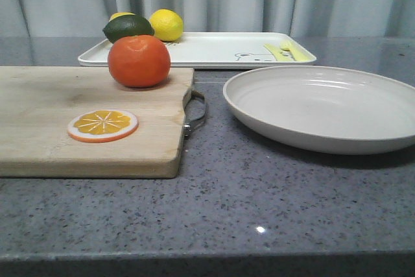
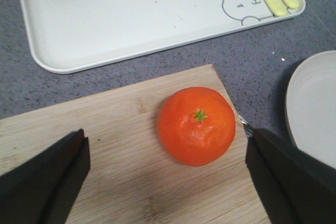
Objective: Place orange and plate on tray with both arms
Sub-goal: 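Lower the left gripper over the orange and close on it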
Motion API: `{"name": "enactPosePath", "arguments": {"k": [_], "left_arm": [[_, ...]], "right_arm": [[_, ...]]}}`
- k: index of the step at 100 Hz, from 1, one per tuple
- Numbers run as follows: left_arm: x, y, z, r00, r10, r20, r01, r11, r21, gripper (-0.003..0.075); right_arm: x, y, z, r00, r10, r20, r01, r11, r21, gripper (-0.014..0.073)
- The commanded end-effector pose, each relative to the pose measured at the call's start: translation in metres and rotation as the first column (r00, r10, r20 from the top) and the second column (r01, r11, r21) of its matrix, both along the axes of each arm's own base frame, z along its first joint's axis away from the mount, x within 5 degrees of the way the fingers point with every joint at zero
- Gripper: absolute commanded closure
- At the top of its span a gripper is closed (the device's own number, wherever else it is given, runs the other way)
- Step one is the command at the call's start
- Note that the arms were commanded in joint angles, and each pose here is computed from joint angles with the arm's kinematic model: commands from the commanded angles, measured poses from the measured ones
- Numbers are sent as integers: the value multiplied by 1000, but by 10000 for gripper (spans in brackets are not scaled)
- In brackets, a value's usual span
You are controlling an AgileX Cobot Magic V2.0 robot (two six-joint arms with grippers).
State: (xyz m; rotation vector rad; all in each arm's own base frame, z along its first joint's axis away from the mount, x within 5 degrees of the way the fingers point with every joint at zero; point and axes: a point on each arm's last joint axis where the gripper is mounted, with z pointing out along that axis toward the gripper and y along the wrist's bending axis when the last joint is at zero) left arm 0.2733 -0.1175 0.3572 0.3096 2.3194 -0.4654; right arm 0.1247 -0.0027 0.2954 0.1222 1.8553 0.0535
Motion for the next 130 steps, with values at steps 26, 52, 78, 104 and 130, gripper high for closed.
{"name": "enactPosePath", "arguments": {"k": [26, 52, 78, 104, 130], "left_arm": [[46, -29, 13, 991, -71, -115, 70, 997, -13, 134], [58, -49, -1, 983, -108, -147, 109, 994, -3, 134], [66, -59, -19, 975, -117, -187, 120, 993, 7, 133], [68, -60, -22, 975, -116, -190, 119, 993, 6, 134], [68, -60, -22, 974, -116, -192, 119, 993, 4, 134]], "right_arm": [[3, 0, 19, 994, 1, 109, 0, 1000, -9, 655], [3, 0, 19, 994, 1, 109, 0, 1000, -9, 655], [3, 0, 19, 994, 1, 109, 0, 1000, -9, 655], [3, 0, 19, 994, 1, 109, 0, 1000, -9, 655], [3, 0, 19, 994, 1, 109, 0, 1000, -9, 655]]}}
